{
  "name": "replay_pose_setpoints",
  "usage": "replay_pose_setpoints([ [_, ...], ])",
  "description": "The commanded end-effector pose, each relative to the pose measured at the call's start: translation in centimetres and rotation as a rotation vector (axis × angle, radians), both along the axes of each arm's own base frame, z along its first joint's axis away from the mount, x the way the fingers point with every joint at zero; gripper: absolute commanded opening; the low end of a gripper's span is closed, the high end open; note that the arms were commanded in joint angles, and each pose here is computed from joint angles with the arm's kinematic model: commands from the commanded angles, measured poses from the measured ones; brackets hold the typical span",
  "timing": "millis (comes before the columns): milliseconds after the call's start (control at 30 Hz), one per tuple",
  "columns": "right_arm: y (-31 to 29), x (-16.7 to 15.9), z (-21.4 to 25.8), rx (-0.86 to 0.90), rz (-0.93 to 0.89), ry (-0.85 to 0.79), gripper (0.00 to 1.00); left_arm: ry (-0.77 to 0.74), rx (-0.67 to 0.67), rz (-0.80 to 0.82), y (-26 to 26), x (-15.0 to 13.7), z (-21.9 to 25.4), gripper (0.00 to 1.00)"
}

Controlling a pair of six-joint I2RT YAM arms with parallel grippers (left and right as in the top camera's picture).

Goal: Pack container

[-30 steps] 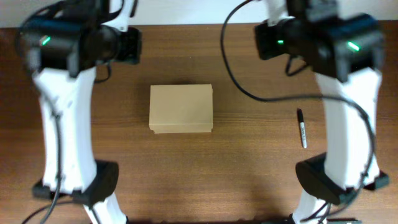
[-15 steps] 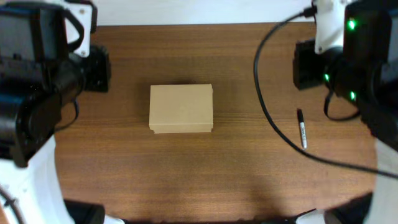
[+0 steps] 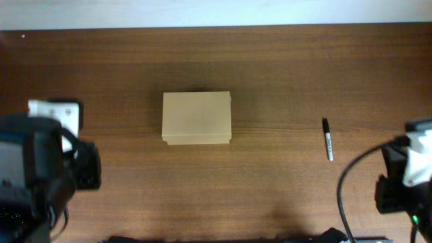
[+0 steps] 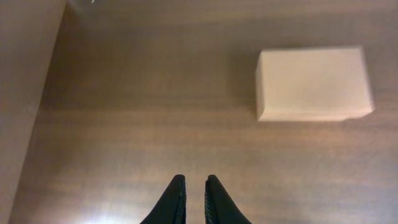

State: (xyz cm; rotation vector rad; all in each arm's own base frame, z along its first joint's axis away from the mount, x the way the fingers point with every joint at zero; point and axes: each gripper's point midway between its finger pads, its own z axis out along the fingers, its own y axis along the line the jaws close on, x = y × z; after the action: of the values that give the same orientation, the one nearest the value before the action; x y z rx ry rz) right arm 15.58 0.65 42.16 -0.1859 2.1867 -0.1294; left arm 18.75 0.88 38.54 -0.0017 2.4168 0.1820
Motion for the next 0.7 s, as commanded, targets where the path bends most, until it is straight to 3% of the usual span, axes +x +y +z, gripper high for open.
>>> replay_pose_setpoints([
  [0, 1.1, 0.1, -1.7, 0.04, 0.008, 0.067, 0.03, 0.07, 0.034, 0.075, 1.3, -1.1, -3.0, 0.11],
  [133, 1.9, 0.3, -4.1, 0.032, 0.017, 0.149, 0.04, 0.14, 0.037, 0.096, 1.4, -1.4, -6.7, 0.11],
  [233, 2.1, 0.6, -6.2, 0.005, -0.003, 0.211, 0.04, 0.165, 0.042, 0.097, 1.3, -1.2, -8.2, 0.24],
  [300, 2.2, 0.8, -7.5, -0.015, -0.012, 0.25, 0.04, 0.174, 0.044, 0.097, 1.3, -1.0, -8.6, 0.6],
  [333, 2.3, 0.9, -8.2, -0.026, -0.014, 0.269, 0.04, 0.175, 0.045, 0.097, 1.3, -0.9, -8.8, 0.84],
  [367, 2.3, 0.9, -8.8, -0.027, -0.027, 0.285, 0.04, 0.176, 0.045, 0.097, 1.3, -0.8, -8.8, 1.0],
  [467, 2.4, 1.0, -10.0, -0.028, -0.054, 0.319, 0.49, 0.179, 0.045, 0.097, 1.3, -0.8, -8.9, 1.0],
  [500, 2.4, 1.0, -10.2, -0.034, -0.055, 0.327, 0.8, 0.179, 0.045, 0.097, 1.2, -0.8, -8.9, 1.0],
  [533, 2.4, 1.1, -10.5, -0.04, -0.055, 0.335, 0.99, 0.179, 0.045, 0.097, 1.3, -0.8, -8.9, 1.0],
  [667, 2.6, 1.3, -10.9, -0.056, -0.057, 0.357, 0.99, 0.179, 0.045, 0.097, 1.2, -0.8, -8.9, 1.0],
])
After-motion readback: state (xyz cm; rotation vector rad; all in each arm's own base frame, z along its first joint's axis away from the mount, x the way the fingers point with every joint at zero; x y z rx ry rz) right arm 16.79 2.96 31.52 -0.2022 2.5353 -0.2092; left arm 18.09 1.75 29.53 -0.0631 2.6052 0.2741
